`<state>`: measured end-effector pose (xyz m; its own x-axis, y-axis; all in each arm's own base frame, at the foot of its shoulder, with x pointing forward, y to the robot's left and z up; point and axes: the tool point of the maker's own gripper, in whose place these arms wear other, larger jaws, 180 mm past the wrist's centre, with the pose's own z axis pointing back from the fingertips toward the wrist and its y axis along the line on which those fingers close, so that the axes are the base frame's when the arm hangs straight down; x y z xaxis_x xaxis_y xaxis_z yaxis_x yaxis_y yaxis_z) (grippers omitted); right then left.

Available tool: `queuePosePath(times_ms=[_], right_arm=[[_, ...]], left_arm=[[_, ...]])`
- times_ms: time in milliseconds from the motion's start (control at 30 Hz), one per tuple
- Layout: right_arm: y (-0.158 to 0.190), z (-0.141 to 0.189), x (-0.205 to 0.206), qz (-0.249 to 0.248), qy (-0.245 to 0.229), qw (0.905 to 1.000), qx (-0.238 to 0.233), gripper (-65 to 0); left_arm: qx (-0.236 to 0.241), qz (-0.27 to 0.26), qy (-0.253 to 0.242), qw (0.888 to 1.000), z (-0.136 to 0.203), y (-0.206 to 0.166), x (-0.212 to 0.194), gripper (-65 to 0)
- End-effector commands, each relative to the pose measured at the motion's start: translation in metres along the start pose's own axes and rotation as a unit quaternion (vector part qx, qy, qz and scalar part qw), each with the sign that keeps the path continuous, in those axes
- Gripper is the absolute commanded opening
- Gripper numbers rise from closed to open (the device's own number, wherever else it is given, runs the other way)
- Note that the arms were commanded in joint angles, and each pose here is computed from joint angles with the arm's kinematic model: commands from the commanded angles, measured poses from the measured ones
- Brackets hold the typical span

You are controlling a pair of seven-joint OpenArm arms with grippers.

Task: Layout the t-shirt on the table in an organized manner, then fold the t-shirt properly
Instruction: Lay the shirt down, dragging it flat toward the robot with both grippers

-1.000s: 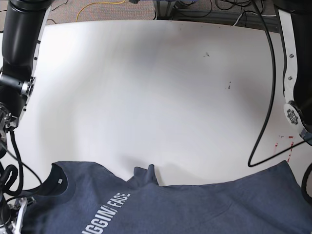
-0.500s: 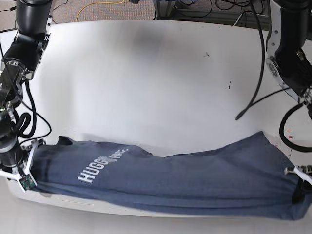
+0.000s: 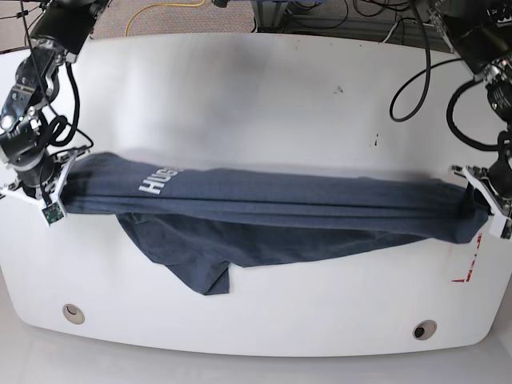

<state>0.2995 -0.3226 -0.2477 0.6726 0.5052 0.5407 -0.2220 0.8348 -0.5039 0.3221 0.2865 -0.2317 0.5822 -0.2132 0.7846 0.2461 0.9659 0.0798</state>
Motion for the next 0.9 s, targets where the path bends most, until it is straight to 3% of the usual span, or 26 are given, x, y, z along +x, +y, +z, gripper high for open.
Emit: queuePosePath(times_ms=[0, 400, 867], right_arm=[[-0.022, 0.008, -0.033, -0.008, 0.065, 0.9965, -0.053, -64.8], [0.041, 0.006, -0.089, -0.036, 0.124, 0.9915, 0.017, -65.0], [0.073, 0.003, -0.094, -0.060, 0.116, 0.9902, 0.050, -65.0]], left_arm=[[0.058, -0.013, 0.027, 0.998, 0.015, 0.028, -0.012, -65.0], [0.044, -0.001, 0.137, 0.990, 0.029, 0.017, -0.101, -65.0], [0.036, 0.004, 0.197, 0.980, 0.040, 0.009, -0.144, -65.0]])
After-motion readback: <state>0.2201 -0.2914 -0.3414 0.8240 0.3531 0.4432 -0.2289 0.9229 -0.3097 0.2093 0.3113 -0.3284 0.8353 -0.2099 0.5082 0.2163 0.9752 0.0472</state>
